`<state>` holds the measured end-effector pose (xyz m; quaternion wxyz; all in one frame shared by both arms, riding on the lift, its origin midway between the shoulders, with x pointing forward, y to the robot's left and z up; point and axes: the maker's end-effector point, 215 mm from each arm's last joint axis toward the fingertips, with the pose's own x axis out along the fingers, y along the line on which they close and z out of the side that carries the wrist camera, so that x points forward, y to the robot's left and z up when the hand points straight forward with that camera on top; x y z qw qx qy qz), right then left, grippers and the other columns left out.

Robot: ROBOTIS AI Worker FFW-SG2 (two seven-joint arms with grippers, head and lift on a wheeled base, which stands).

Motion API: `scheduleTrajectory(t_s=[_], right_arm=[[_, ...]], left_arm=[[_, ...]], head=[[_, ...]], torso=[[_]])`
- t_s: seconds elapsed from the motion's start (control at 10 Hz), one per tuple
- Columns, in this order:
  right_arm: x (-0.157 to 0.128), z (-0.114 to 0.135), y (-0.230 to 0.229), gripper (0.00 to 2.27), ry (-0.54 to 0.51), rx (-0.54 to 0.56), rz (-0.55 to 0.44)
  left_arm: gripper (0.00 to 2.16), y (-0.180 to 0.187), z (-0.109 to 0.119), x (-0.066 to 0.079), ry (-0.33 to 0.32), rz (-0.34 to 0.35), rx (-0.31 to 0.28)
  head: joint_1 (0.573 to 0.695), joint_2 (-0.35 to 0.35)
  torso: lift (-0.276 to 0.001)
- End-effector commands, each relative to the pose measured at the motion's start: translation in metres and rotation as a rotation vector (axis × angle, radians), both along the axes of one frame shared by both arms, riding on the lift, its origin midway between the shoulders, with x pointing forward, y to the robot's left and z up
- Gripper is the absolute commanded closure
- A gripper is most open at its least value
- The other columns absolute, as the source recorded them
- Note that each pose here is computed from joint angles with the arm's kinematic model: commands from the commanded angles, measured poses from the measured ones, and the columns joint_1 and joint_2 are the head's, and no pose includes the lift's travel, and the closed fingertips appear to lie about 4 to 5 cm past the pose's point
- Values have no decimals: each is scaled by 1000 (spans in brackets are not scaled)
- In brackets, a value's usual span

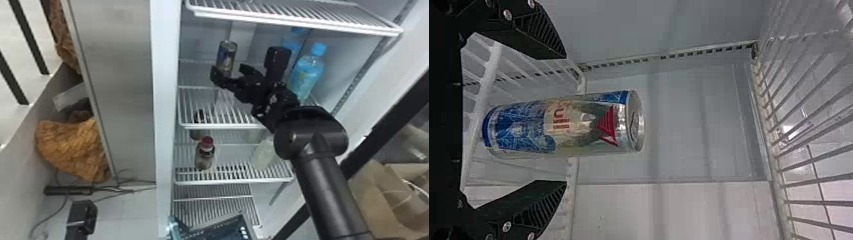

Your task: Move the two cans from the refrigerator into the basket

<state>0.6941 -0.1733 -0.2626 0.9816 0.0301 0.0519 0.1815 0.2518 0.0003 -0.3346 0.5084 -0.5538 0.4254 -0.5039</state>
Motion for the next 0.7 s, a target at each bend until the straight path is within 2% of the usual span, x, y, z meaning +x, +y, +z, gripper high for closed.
scheduleTrajectory(t_s=[0.0, 0.1, 0.2, 0.3, 0.4, 0.6], right_arm=[[6, -1, 3, 154, -1, 2, 2], [8, -2, 2, 225, 2, 3, -2], [11, -2, 1, 498, 7, 6, -5], [11, -2, 1, 923, 7, 8, -5], [11, -2, 0, 1173, 7, 5, -9], [9, -1, 2, 1228, 3, 1, -6]], left_arm=[[1196, 0, 1, 0, 0, -1, -2], [1196, 0, 1, 0, 0, -1, -2], [1196, 0, 1, 0, 0, -1, -2], [1196, 0, 1, 0, 0, -1, -2], [1196, 0, 1, 0, 0, -1, -2], [1196, 0, 1, 0, 0, -1, -4]], head=[[695, -202], [695, -198], [695, -198], [695, -198], [695, -198], [695, -198]], torso=[[-35], [-35], [-35], [-35], [-35], [-35]])
